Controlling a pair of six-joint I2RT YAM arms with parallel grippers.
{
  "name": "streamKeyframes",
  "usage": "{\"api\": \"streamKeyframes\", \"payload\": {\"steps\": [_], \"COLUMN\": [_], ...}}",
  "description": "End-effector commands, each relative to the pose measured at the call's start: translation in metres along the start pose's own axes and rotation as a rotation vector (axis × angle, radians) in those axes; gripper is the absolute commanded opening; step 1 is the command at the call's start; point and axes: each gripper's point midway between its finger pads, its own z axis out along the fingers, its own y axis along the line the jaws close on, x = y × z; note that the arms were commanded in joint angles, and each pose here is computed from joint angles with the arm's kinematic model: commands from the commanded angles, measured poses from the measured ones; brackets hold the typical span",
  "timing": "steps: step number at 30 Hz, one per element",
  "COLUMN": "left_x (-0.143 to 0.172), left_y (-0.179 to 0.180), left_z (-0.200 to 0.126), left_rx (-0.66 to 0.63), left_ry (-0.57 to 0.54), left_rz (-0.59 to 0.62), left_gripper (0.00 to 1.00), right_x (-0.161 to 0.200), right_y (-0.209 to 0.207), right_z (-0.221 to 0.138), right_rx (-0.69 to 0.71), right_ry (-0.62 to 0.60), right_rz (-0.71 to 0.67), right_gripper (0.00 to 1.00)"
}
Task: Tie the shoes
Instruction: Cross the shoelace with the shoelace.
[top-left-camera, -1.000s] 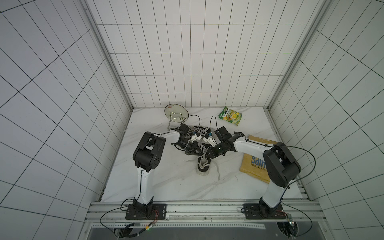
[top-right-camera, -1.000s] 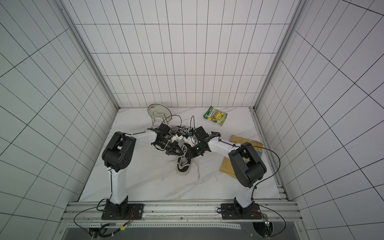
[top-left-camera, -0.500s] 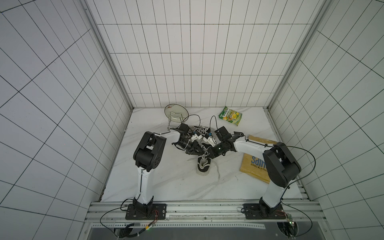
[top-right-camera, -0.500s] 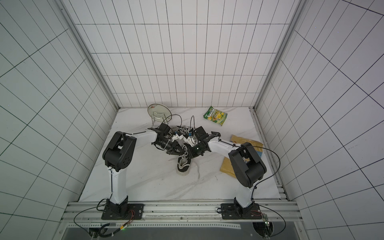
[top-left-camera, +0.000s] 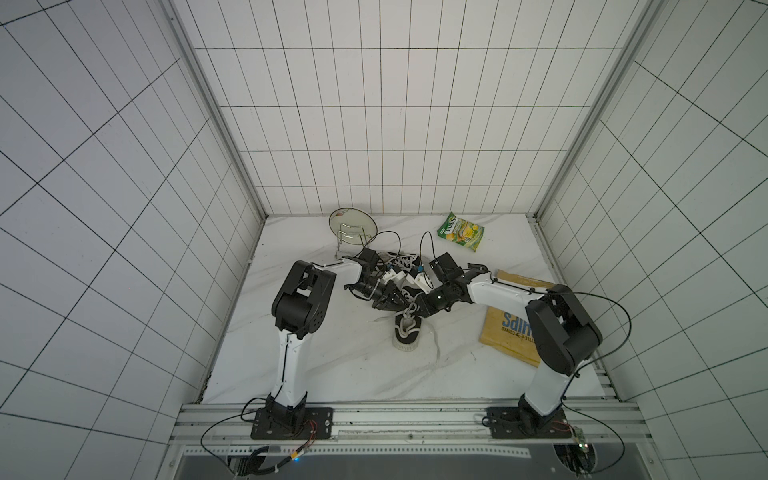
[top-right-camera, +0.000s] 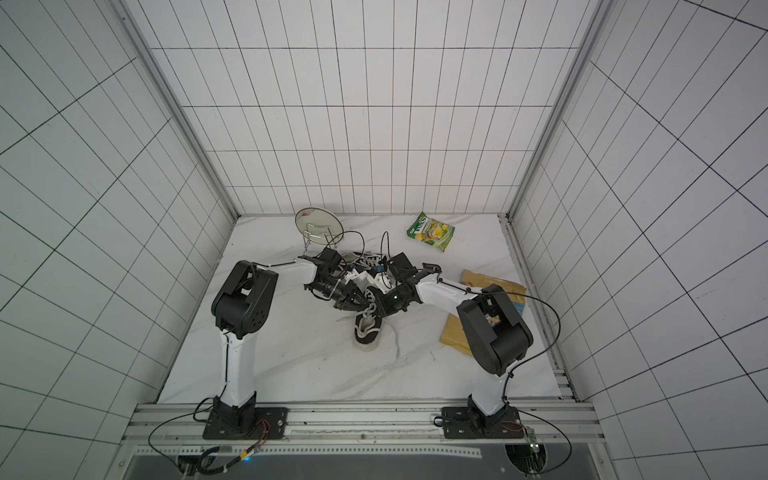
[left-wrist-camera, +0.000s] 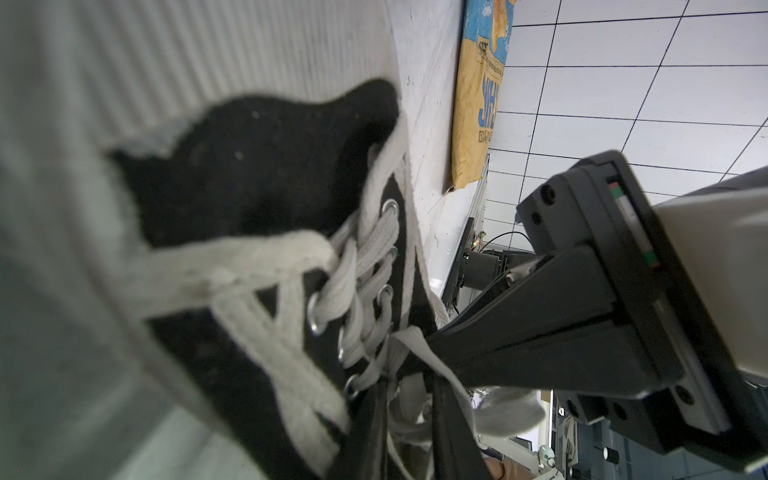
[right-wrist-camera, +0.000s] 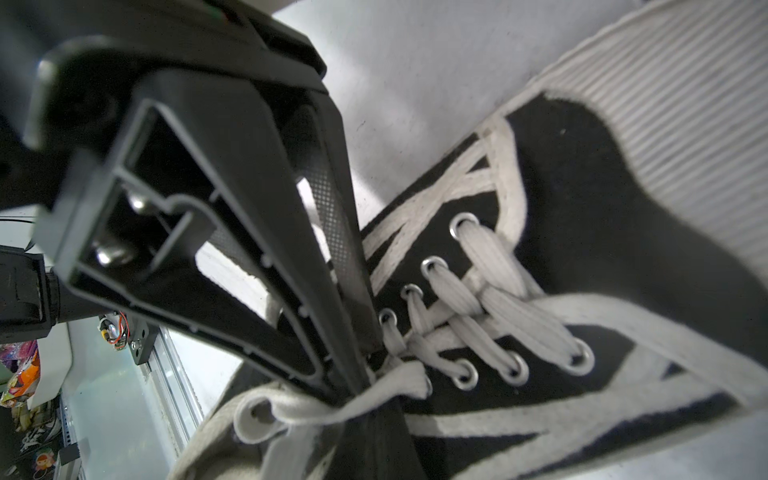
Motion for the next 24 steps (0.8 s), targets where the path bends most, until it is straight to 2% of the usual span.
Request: {"api": "streamKeyframes", "payload": {"steps": [1,10,15,20,24], "left_x": [0.0,0.006,0.007,0.007,0.007], "left_y": [0.002,0.013,0.014,0.002,0.001], "left_z": [0.006,0.006,0.008,0.009,0.006], "left_rx": [0.018,-0.032,-0.03,0.021,0.022], "left_ry": [0.02,0.041,0.055,0.063,0.054], "left_rz": [0.005,-0.048,-0.056,-0.033,-0.025], "left_gripper": [0.22,0.23,0.14,0.0,0.0], "right_x": [-0.022,-0.026,-0.028,-0.029,-0.028], "right_y": [0.012,0.01,0.01,0.01,0.009], "right_z": [-0.004,-0.009,-0.01,-0.009,-0.009], "right_rx": [-0.032,-0.023,-0.024,-0.031,-0.028], "right_ry": [-0.066,-0.1,-0.112,-0.109,-0.111], "right_rz": [-0.053,-0.047,-0.045,-0.042,-0.044], "right_gripper": [0.0,0.0,0.0,0.0,0.0]}}
